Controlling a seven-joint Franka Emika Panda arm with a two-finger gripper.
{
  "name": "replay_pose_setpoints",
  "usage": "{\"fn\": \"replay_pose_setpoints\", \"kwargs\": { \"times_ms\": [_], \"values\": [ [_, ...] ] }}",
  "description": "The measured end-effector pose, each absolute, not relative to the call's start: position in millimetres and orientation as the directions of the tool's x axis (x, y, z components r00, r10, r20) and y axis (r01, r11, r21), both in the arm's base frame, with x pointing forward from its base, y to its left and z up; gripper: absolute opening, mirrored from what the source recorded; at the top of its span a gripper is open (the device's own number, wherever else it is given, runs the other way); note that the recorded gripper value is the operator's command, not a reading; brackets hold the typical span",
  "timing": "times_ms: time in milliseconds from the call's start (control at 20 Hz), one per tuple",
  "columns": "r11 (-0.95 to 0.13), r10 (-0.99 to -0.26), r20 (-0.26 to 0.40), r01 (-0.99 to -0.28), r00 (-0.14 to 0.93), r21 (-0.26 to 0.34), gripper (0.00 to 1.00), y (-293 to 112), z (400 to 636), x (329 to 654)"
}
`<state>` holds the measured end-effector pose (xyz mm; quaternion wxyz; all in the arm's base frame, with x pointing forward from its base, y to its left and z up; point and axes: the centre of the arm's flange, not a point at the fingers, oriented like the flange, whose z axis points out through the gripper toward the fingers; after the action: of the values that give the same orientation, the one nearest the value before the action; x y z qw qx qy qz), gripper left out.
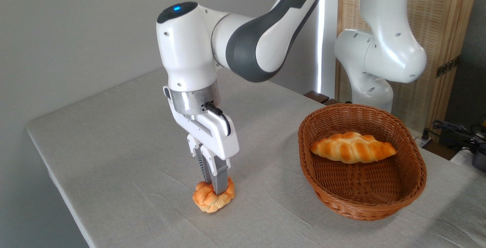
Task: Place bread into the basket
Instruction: 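Lift the roll and carry it over the wicker basket, then lower the roll into the basket beside the braided loaf and release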
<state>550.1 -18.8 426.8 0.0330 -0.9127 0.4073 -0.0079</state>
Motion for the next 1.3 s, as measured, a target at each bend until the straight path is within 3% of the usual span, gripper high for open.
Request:
{"fn": "replay_pose_setpoints", "kwargs": {
  "times_ms": [250, 350, 500, 550, 600, 650, 800, 950, 1150, 1300],
  "values": [
    [-0.583, -0.810, -0.095, -0.811, 0.578, 0.037, 0.23, 17, 488, 506],
    [-0.519, -0.855, -0.090, -0.850, 0.511, 0.094, 0.26, 56, 523, 471],
    [-0.386, -0.922, -0.075, -0.909, 0.379, 0.155, 0.30, 117, 556, 419],
    [-0.333, -0.943, -0.084, -0.929, 0.323, 0.163, 0.42, 141, 560, 400],
    [-0.286, -0.958, -0.082, -0.943, 0.275, 0.173, 0.67, 164, 558, 381],
    [-0.245, -0.969, -0.068, -0.951, 0.236, 0.188, 0.74, 185, 550, 365],
    [-0.169, -0.985, -0.004, -0.956, 0.173, 0.241, 0.85, 212, 515, 339],
    [-0.128, -0.991, 0.004, -0.956, 0.133, 0.263, 0.89, 199, 497, 344],
    [-0.108, -0.994, -0.007, -0.970, 0.109, 0.217, 1.00, 191, 487, 358],
    [-0.107, -0.994, -0.017, -0.975, 0.105, 0.196, 1.00, 191, 481, 365]
  ]
}}
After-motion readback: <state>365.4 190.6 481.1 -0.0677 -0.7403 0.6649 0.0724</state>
